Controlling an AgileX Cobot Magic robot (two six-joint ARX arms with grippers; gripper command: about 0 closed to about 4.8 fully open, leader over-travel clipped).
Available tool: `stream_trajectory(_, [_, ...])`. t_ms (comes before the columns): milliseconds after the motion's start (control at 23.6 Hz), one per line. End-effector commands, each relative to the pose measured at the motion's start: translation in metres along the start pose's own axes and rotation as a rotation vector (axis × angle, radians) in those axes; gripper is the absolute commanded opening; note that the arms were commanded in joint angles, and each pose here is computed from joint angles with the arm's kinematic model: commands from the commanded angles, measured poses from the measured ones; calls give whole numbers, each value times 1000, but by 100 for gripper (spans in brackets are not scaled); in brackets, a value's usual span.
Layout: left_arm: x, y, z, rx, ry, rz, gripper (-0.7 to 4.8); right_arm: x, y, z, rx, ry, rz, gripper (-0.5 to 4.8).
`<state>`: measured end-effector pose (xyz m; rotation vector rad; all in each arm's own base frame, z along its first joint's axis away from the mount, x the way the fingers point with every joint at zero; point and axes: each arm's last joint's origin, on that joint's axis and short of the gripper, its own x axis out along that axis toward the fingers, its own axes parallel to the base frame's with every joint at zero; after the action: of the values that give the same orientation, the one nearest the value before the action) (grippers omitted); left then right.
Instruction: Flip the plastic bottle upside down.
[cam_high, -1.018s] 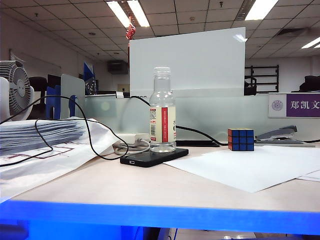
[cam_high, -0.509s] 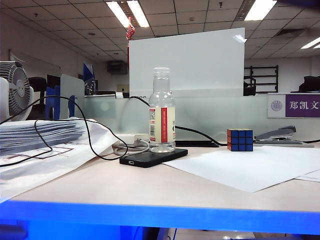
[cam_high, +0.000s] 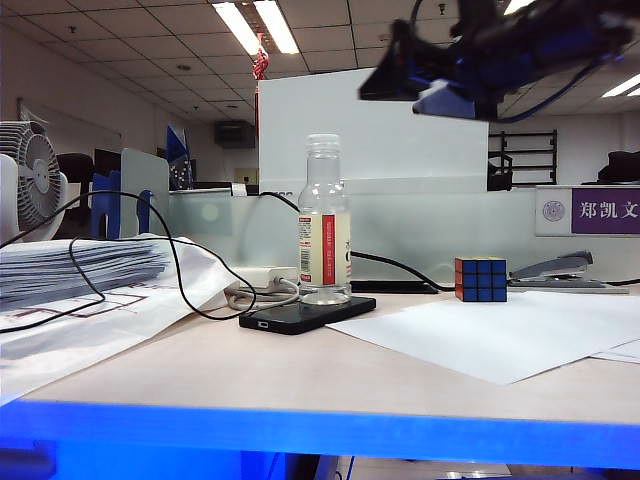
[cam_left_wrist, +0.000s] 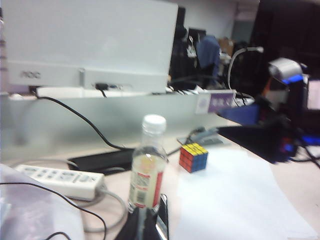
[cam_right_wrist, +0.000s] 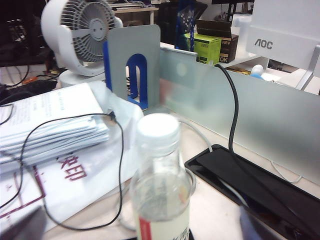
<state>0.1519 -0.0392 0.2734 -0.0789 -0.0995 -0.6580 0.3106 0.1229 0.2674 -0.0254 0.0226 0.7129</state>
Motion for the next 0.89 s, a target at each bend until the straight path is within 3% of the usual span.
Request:
stream_trajectory(42, [8, 3, 8, 23, -6, -17, -5, 13, -3, 5, -26, -23, 7, 479])
stream_trajectory(212, [10, 4, 10, 29, -16, -17, -5, 34, -5, 1, -81, -13, 26, 479])
stream_trajectory(891, [9, 0, 17, 71, -83, -90, -5, 107, -12, -32, -78, 46, 31, 479])
